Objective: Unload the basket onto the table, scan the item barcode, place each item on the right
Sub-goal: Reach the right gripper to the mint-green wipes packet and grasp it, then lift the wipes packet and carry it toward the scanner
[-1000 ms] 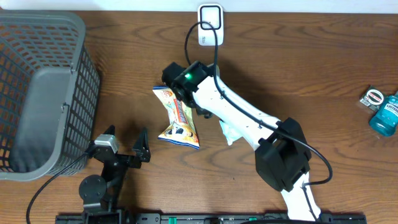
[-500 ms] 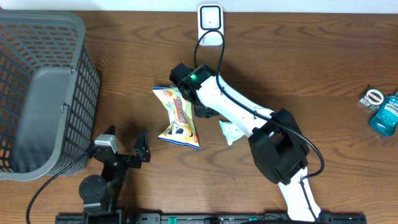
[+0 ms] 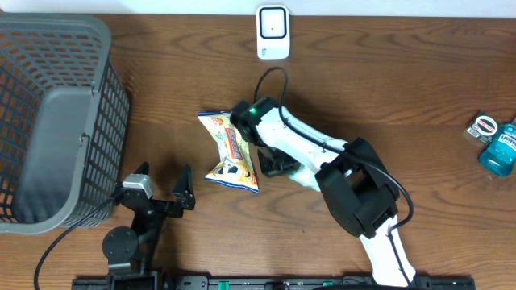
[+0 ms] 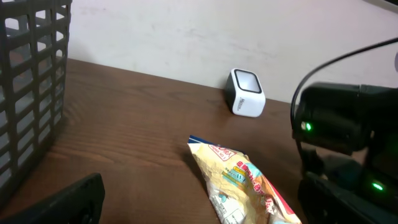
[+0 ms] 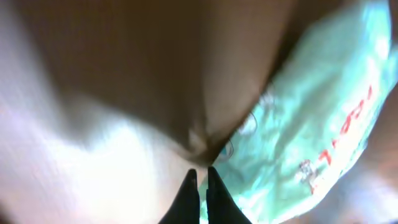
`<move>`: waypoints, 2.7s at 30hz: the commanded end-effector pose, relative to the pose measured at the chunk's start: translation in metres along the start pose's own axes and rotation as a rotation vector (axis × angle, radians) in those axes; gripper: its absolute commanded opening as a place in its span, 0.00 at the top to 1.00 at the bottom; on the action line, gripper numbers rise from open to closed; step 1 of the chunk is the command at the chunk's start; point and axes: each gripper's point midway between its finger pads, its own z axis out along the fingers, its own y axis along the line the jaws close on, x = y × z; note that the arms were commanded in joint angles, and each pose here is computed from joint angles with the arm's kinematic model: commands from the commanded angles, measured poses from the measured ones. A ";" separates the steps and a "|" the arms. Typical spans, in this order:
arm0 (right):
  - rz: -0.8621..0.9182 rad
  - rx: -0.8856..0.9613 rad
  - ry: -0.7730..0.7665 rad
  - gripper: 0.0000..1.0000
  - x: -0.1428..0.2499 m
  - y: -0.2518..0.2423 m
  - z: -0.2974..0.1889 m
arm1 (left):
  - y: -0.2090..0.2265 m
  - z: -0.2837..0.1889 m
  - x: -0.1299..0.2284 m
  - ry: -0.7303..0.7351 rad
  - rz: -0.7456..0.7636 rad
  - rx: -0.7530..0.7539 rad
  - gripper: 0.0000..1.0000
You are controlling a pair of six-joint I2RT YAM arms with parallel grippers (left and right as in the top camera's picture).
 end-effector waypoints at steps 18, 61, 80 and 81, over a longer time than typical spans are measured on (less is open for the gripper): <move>0.150 0.195 -0.215 0.37 -0.017 -0.045 -0.032 | 0.002 0.001 0.016 0.045 -0.011 0.000 0.02; -0.586 -1.505 -0.308 0.99 0.012 0.022 -0.138 | 0.002 0.001 0.016 0.045 -0.011 0.000 0.02; -0.113 -1.876 -0.024 0.99 0.015 -0.025 -0.192 | 0.002 0.001 0.016 0.045 -0.011 0.000 0.02; -0.120 -1.867 -0.032 0.99 0.015 -0.026 -0.190 | 0.002 0.001 0.016 0.045 -0.011 0.000 0.02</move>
